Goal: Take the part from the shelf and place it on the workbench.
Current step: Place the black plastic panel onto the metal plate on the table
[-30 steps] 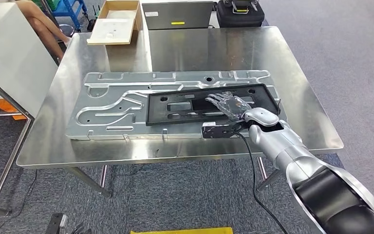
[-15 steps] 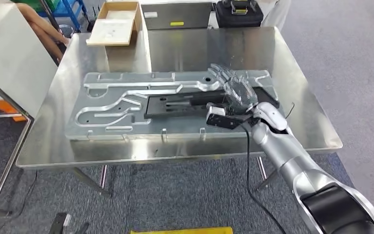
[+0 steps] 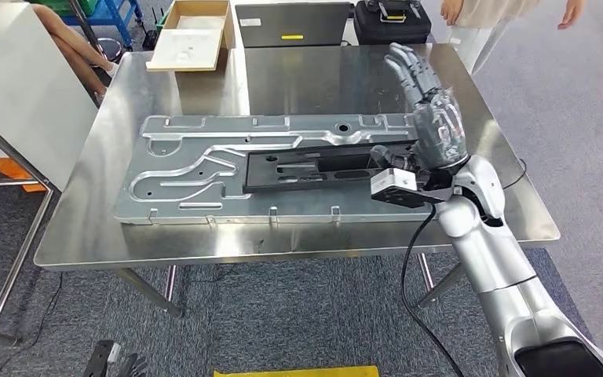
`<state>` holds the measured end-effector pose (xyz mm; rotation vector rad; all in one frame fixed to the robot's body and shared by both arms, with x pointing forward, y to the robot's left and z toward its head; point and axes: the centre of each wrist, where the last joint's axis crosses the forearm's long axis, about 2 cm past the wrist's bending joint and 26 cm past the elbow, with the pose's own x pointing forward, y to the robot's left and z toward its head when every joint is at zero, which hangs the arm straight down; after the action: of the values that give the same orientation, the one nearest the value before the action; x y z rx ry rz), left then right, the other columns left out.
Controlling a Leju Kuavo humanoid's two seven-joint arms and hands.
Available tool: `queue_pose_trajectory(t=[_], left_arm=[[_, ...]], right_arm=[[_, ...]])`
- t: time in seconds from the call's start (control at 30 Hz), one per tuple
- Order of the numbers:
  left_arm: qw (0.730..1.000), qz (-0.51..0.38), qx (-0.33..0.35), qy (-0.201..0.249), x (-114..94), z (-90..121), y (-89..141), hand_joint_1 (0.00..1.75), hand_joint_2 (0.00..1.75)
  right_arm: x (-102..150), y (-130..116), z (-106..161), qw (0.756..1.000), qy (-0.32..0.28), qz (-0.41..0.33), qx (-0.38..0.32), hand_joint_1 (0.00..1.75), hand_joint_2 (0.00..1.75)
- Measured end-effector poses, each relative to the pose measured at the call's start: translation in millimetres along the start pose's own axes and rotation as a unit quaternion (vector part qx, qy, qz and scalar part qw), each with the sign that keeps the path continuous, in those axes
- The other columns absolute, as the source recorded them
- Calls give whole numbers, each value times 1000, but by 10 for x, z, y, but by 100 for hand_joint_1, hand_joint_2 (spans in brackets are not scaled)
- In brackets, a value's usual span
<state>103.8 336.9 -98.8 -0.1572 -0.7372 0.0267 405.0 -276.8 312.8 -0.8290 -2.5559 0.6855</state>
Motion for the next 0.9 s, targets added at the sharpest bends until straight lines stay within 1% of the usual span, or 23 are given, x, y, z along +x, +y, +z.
queue_pose_trajectory(t=[0.13,0.2,0.23,0.27,0.33,0.4,0.43,0.53,0.6,0.67,0.77,0.9], left_arm=[[1000,6,-6,-10,-36,18,-10,0,0],[1000,12,-6,-20,-66,36,-10,0,0],[1000,16,-5,-25,-96,54,-9,0,0],[999,20,-4,-27,-143,82,-9,0,0],[999,29,2,-27,-271,162,-8,0,0],[999,39,12,-24,-408,255,-2,0,0],[999,44,19,-23,-467,297,3,0,0],[998,54,37,-17,-584,385,14,0,0],[997,59,45,-12,-632,422,16,0,0],[997,63,52,-10,-652,437,19,0,0],[996,66,61,-11,-664,448,25,0,0],[995,70,67,-15,-675,459,31,0,0]], right_arm=[[47,-283,76,998,-10,6,-67,0,0],[72,-491,207,994,-18,30,-103,0,0],[91,-597,327,992,-20,47,-119,0,0],[126,-692,486,989,-23,66,-133,0,0],[262,-847,918,982,-25,105,-155,0,0],[483,-997,1392,974,-26,148,-170,0,0],[617,-1092,1585,968,-24,172,-181,0,0],[987,-1282,2011,959,14,211,-188,0,0],[1202,-1357,2204,957,45,221,-183,0,0],[1363,-1423,2358,953,79,229,-179,0,0],[1527,-1497,2558,946,128,243,-174,0,0],[1644,-1520,2715,938,173,248,-171,0,0]])
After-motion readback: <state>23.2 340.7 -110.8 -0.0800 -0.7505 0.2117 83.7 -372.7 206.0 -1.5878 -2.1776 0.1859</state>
